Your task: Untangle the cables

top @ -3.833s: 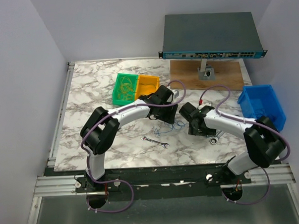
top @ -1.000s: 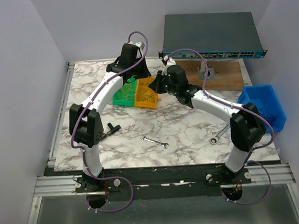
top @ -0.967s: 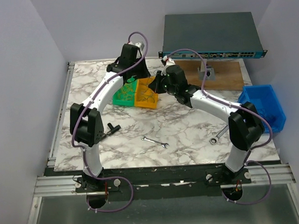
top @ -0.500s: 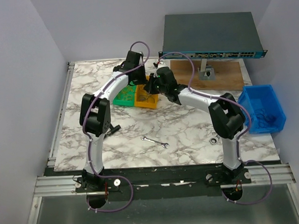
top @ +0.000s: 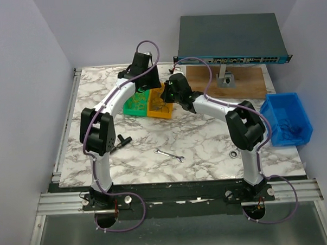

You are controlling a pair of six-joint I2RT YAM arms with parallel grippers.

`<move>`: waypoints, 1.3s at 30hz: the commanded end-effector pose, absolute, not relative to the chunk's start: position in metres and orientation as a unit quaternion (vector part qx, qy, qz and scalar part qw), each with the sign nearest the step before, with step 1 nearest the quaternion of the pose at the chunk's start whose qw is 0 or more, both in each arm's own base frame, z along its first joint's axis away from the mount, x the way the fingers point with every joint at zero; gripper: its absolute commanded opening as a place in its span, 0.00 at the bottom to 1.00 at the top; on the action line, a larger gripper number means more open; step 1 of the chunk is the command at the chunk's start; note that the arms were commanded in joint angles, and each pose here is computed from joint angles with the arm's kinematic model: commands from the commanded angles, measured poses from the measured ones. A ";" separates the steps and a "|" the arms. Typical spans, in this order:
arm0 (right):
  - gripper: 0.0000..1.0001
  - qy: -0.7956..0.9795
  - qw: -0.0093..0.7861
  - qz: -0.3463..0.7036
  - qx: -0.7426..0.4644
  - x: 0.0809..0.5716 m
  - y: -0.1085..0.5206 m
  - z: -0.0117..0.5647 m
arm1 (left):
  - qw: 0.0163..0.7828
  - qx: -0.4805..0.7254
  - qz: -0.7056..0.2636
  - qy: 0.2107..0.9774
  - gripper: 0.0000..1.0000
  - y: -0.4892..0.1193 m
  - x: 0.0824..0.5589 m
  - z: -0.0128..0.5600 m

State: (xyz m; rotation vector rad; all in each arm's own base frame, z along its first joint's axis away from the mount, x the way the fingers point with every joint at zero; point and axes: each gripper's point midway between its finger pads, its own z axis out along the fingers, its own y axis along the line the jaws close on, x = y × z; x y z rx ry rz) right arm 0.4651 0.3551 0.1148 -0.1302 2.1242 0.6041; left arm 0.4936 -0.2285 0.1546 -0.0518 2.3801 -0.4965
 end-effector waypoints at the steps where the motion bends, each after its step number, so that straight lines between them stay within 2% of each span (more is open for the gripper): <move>1: 0.01 0.859 0.462 0.218 -0.031 0.478 0.352 0.124 | 0.358 -0.003 -0.205 0.911 0.58 -0.229 0.483 0.183; 4: 0.01 0.872 0.447 0.197 -0.037 0.482 0.352 0.115 | 0.364 -0.001 -0.212 0.907 0.63 -0.228 0.479 0.194; 5: 0.05 0.873 0.446 0.195 -0.039 0.484 0.352 0.116 | 0.369 0.001 -0.213 0.905 0.63 -0.227 0.477 0.200; 7: 0.22 0.873 0.444 0.195 -0.043 0.484 0.354 0.120 | 0.379 0.004 -0.216 0.900 0.63 -0.225 0.473 0.210; 11: 0.40 0.868 0.453 0.198 -0.044 0.480 0.350 0.142 | 0.400 0.003 -0.221 0.890 0.64 -0.218 0.462 0.230; 14: 0.53 0.860 0.467 0.202 -0.043 0.474 0.343 0.164 | 0.419 -0.003 -0.231 0.878 0.68 -0.212 0.451 0.242; 19: 0.70 0.847 0.485 0.210 -0.051 0.456 0.331 0.195 | 0.440 -0.009 -0.243 0.865 0.74 -0.202 0.431 0.250; 20: 0.73 0.846 0.486 0.211 -0.056 0.451 0.327 0.197 | 0.447 -0.011 -0.244 0.861 0.78 -0.200 0.426 0.253; 24: 0.81 0.833 0.504 0.216 -0.077 0.428 0.311 0.215 | 0.480 -0.028 -0.244 0.842 0.98 -0.184 0.404 0.254; 27: 0.87 0.825 0.514 0.214 -0.094 0.408 0.296 0.217 | 0.502 -0.041 -0.237 0.831 0.99 -0.170 0.385 0.249; 32: 0.90 0.811 0.544 0.192 -0.103 0.380 0.263 0.221 | 0.538 -0.056 -0.227 0.810 0.99 -0.148 0.357 0.244; 39: 0.93 0.771 0.619 0.146 -0.039 0.342 0.193 0.221 | 0.598 -0.041 -0.220 0.769 0.99 -0.126 0.319 0.233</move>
